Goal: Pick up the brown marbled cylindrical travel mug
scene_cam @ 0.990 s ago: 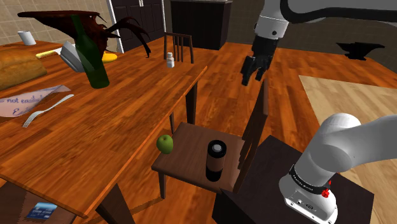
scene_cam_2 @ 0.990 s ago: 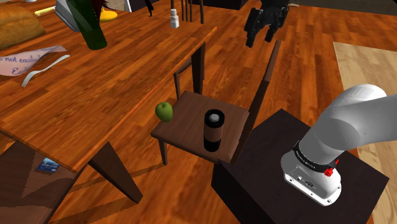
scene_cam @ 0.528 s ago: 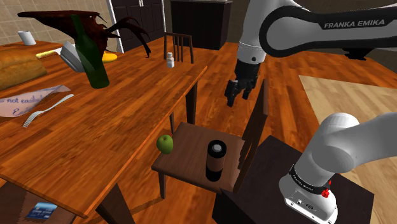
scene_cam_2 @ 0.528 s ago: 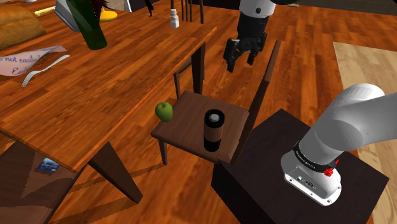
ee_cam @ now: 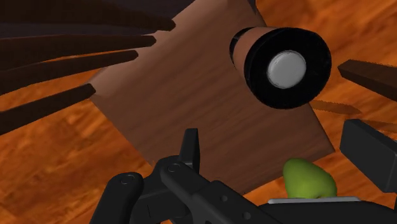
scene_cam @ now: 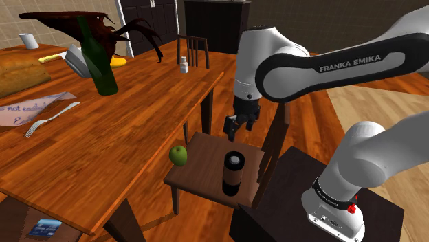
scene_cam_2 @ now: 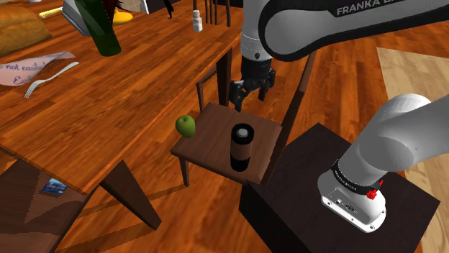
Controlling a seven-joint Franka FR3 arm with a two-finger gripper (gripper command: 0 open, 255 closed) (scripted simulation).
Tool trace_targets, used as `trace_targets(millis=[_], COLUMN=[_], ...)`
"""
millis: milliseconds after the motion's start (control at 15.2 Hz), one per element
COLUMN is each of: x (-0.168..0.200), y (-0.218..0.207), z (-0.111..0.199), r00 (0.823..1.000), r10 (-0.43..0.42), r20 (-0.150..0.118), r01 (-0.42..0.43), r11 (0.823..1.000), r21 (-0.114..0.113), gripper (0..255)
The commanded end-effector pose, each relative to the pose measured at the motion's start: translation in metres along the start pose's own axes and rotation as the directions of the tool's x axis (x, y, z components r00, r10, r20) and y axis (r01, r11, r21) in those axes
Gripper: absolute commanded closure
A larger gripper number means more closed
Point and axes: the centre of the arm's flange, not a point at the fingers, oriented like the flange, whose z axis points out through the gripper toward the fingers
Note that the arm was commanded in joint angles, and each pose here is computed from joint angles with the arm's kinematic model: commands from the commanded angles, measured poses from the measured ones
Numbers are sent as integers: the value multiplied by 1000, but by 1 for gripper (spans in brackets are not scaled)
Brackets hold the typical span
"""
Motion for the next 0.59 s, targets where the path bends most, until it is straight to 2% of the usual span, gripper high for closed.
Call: trace_targets(millis=[0, 198, 528], x=[0, 1, 0], y=[-17, -41, -40], z=[20, 45, 71], r00=[1000, 1000, 1000], r10=[1, 1, 1], r20=[6, 14, 14], r01=[-1, -1, -1], r11=[1000, 1000, 1000], r21=[-9, -22, -22], gripper=[0, 0, 0])
